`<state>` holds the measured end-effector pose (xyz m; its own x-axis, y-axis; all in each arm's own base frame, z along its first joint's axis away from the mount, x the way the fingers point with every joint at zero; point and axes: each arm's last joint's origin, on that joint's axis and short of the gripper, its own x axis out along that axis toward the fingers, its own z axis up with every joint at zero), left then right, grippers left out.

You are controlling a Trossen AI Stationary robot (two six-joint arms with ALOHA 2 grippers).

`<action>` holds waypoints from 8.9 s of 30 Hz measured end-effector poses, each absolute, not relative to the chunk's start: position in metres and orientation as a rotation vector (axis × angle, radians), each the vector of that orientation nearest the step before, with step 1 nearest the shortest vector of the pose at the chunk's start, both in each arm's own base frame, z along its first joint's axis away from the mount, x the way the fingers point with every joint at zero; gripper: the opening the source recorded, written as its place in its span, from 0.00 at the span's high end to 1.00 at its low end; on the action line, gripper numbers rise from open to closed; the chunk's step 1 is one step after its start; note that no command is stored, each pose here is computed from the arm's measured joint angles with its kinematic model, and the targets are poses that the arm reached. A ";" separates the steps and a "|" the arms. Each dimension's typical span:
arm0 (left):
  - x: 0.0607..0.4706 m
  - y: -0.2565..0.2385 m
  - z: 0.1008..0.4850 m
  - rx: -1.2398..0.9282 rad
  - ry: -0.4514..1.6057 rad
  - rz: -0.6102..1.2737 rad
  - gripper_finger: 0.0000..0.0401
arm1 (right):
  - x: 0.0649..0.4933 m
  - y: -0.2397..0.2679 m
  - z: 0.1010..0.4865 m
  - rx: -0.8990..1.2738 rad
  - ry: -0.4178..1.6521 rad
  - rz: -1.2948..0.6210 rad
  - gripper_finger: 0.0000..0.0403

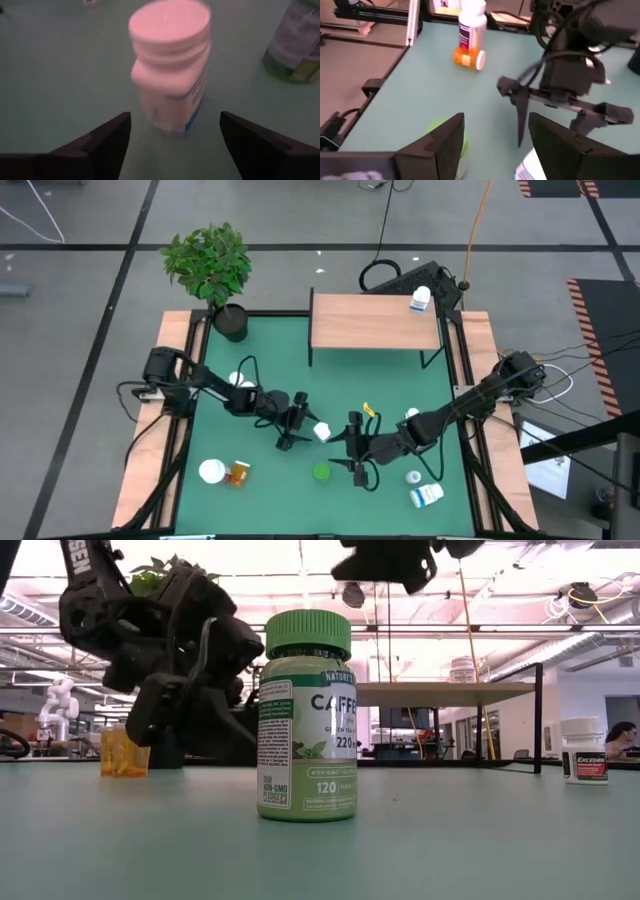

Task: Pick and place medicine bottles onto shelf by color
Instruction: Put the top blue pill bottle on the shelf aligned with the other blue pill bottle, then put the green pill bottle on the shelf

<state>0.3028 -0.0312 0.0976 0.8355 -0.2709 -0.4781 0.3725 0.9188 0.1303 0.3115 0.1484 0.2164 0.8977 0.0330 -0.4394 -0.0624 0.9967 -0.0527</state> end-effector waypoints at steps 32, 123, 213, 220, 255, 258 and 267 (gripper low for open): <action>0.338 -0.032 0.076 0.218 0.461 -0.159 0.56 | 0.305 0.089 0.135 0.000 0.333 -0.273 0.28; 0.332 0.001 0.090 0.121 0.596 0.046 0.10 | 0.106 -0.144 0.271 0.018 0.598 -0.705 0.58; 0.306 -0.045 0.126 0.224 0.717 0.000 0.10 | 0.155 -0.072 0.249 0.073 0.567 -0.382 0.52; 0.289 -0.097 0.155 0.280 0.605 -0.096 0.10 | 0.194 -0.029 0.239 0.125 0.554 -0.143 0.52; 0.293 -0.148 0.114 0.013 0.502 -0.016 0.10 | 0.354 0.129 0.150 0.040 0.433 0.573 0.28; 0.293 -0.147 0.114 0.006 0.490 0.025 0.10 | 0.353 0.129 0.149 0.040 0.440 0.575 0.31; 0.293 -0.146 0.114 -0.006 0.490 0.036 0.10 | 0.352 0.128 0.147 0.021 0.462 0.576 0.45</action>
